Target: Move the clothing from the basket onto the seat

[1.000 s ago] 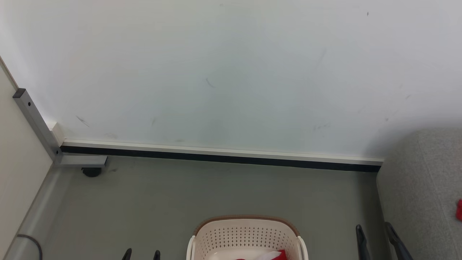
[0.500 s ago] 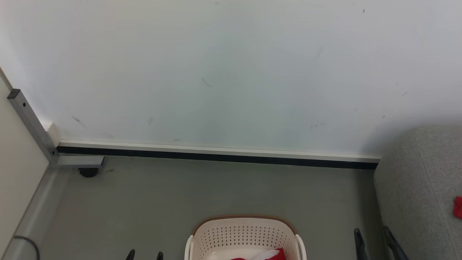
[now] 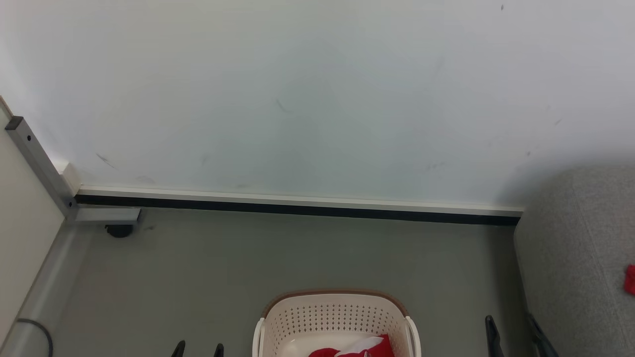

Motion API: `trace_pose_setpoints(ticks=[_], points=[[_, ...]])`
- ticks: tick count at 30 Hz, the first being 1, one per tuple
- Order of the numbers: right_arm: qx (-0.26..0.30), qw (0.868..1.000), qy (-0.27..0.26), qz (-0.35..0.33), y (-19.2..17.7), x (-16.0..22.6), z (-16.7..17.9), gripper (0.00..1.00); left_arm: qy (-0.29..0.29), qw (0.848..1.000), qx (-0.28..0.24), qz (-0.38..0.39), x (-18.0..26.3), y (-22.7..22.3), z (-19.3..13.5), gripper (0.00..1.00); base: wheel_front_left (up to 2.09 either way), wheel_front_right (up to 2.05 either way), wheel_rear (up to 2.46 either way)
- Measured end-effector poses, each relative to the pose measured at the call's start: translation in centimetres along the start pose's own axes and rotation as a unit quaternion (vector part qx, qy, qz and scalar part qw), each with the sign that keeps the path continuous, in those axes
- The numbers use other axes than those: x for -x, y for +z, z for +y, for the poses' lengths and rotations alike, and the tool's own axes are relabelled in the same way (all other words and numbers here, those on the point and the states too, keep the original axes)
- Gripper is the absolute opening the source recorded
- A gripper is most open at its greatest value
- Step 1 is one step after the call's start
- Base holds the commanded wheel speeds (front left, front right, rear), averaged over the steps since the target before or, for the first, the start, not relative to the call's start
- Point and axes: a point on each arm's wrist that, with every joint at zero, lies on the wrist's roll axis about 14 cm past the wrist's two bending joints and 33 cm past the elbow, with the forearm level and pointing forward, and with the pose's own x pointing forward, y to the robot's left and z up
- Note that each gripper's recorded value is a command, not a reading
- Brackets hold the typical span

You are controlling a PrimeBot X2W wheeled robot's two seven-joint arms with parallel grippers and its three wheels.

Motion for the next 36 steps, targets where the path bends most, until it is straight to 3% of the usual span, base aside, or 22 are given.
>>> trace_pose_setpoints(ticks=[9,24,29,36], points=[[-0.008,0.999,-0.038,-0.013,0.6,-1.4,-2.3,1.00,-0.066,0.998,-0.001,0.011,-3.2,-1.1,-2.1,1.00,0.00,0.00,0.00],[0.003,0.995,-0.059,-0.084,3.5,-9.3,-5.7,1.00,-0.177,0.980,-0.029,0.087,-13.4,-8.9,-6.1,1.00,0.00,0.00,0.00],[0.010,0.992,-0.045,-0.117,4.5,-12.6,-5.9,1.00,-0.230,0.963,-0.045,0.136,-15.8,-13.8,-8.0,1.00,0.00,0.00,0.00],[0.021,0.992,-0.034,-0.120,2.9,-15.7,-6.5,1.00,-0.340,0.910,-0.096,0.216,-16.1,-21.7,-11.8,1.00,0.00,0.00,0.00]])
